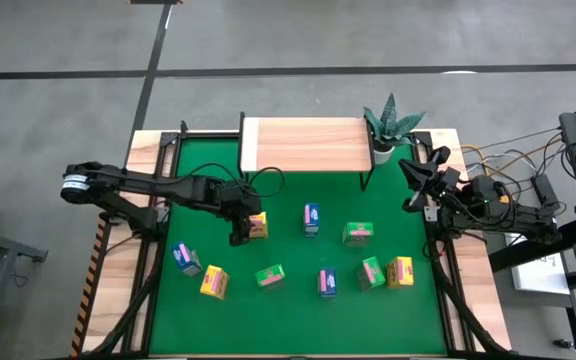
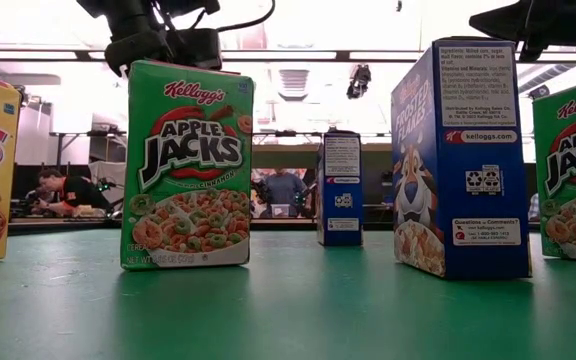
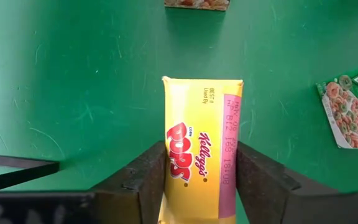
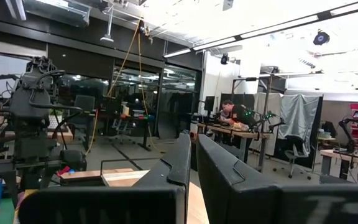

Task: Stack cereal on shelf
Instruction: Put the top yellow cereal box on the shelf

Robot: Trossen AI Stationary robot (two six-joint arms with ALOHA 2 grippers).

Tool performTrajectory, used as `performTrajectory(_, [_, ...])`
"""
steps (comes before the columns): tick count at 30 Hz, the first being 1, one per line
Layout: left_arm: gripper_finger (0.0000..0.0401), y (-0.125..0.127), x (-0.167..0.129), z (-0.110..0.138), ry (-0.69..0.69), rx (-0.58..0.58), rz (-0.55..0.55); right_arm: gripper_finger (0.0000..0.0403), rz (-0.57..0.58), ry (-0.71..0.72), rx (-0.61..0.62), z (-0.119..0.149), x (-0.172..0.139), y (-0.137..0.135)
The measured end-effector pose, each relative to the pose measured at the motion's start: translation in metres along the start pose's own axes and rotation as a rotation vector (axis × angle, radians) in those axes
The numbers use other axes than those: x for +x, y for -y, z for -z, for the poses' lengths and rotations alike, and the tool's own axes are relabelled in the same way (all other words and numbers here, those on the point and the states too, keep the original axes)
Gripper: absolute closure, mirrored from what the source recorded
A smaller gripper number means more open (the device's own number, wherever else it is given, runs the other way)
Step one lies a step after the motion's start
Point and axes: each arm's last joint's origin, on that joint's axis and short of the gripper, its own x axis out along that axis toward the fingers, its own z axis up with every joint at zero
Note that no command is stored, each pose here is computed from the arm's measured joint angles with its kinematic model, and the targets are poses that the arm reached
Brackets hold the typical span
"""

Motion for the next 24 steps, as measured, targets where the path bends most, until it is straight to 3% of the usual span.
performTrajectory(6, [0.0246,0.0,-0.011,-0.01,0.021,0.009,0.006,0.0385,-0.001,-0.003,0.0,0.0,0.0,0.0])
performTrajectory(15, [0.0246,-0.005,-0.085,-0.059,0.184,0.212,-0.008,0.0385,-0.001,-0.003,-0.002,0.0,0.0,0.0])
performTrajectory(19, [0.0246,-0.02,-0.122,-0.077,0.285,0.28,-0.059,0.0385,-0.001,-0.003,-0.003,0.0,0.0,0.0])
performTrajectory(24, [0.0246,-0.053,-0.157,-0.092,0.375,0.274,-0.164,0.0385,-0.001,-0.003,-0.002,0.0,0.0,0.0])
